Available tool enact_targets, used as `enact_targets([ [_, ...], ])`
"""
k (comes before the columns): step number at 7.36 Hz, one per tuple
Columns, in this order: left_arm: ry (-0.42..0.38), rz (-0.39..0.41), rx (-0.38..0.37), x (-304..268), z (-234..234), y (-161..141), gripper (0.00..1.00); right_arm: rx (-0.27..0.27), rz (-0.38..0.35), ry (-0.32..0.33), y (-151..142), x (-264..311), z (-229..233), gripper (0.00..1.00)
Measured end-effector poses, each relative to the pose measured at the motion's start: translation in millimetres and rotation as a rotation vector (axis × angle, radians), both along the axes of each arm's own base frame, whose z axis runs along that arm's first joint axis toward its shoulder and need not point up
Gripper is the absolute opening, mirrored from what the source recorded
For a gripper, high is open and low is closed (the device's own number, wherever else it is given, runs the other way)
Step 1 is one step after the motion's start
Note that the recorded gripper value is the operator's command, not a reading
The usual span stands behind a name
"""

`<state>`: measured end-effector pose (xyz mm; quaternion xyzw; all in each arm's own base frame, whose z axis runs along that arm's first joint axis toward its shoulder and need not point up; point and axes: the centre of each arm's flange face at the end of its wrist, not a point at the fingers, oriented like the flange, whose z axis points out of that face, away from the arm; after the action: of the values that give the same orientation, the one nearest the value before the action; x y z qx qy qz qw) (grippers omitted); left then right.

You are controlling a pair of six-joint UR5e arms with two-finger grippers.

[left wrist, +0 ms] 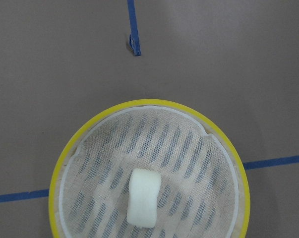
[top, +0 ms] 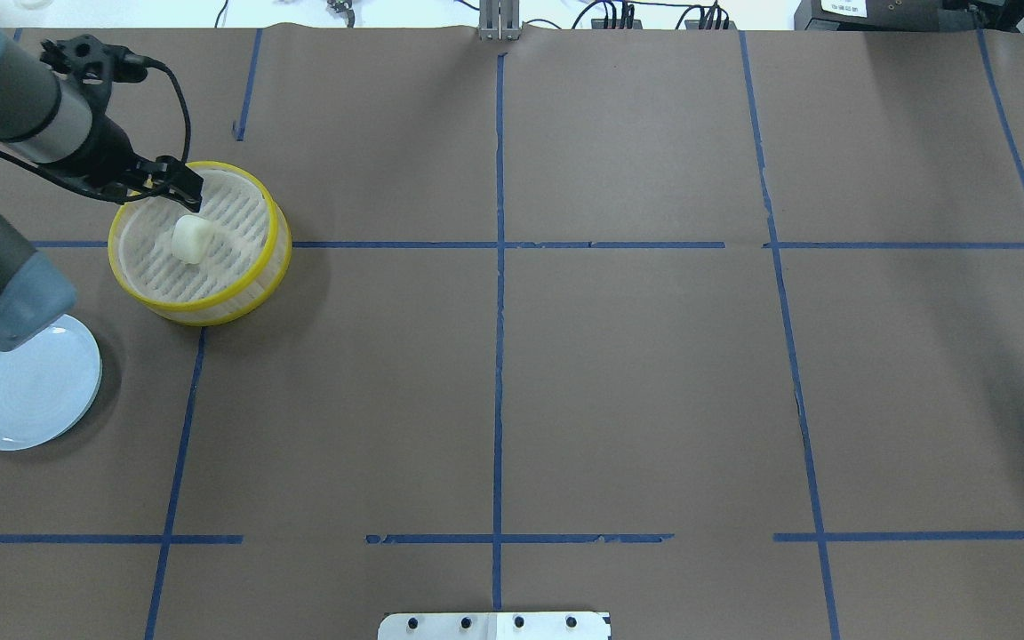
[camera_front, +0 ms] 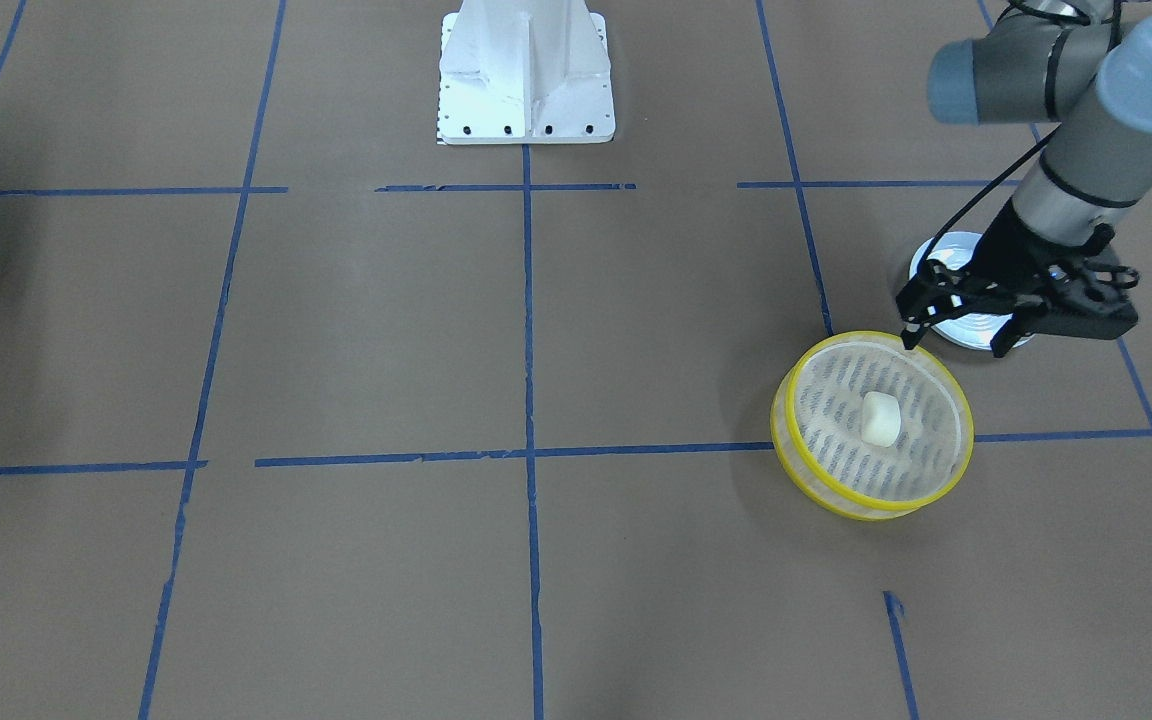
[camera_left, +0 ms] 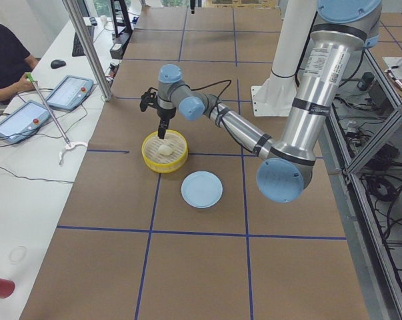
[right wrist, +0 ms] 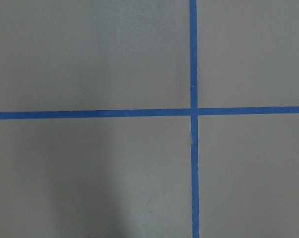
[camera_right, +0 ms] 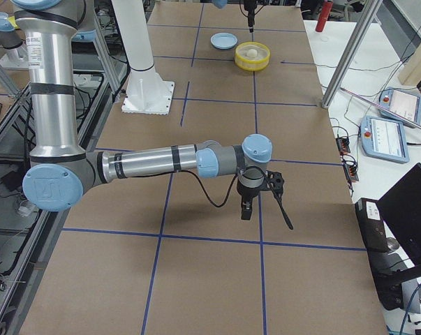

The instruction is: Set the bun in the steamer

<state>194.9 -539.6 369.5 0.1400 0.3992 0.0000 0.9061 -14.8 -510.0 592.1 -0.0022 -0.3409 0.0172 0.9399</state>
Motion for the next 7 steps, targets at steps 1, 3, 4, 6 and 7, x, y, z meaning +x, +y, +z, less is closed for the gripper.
enact_targets([
  [1,-0.025,-0.015,0.032,-53.8,18.8,1.9,1.0,0.0,0.0,0.0,0.0,0.0,0.0,1.0],
  [3,-0.093,0.032,0.089,-154.8,83.5,13.1,1.0,0.0,0.0,0.0,0.0,0.0,0.0,1.0],
  [4,-0.13,0.052,0.102,-199.6,120.9,28.2,1.0,0.0,0.0,0.0,0.0,0.0,0.0,1.0],
  [6,-0.157,0.07,0.036,-248.0,195.8,70.6,1.0,0.0,0.0,0.0,0.0,0.0,0.0,1.0],
  [7,-0.136,0.071,-0.024,-256.9,229.5,88.9,1.0,0.0,0.0,0.0,0.0,0.0,-0.1,1.0],
])
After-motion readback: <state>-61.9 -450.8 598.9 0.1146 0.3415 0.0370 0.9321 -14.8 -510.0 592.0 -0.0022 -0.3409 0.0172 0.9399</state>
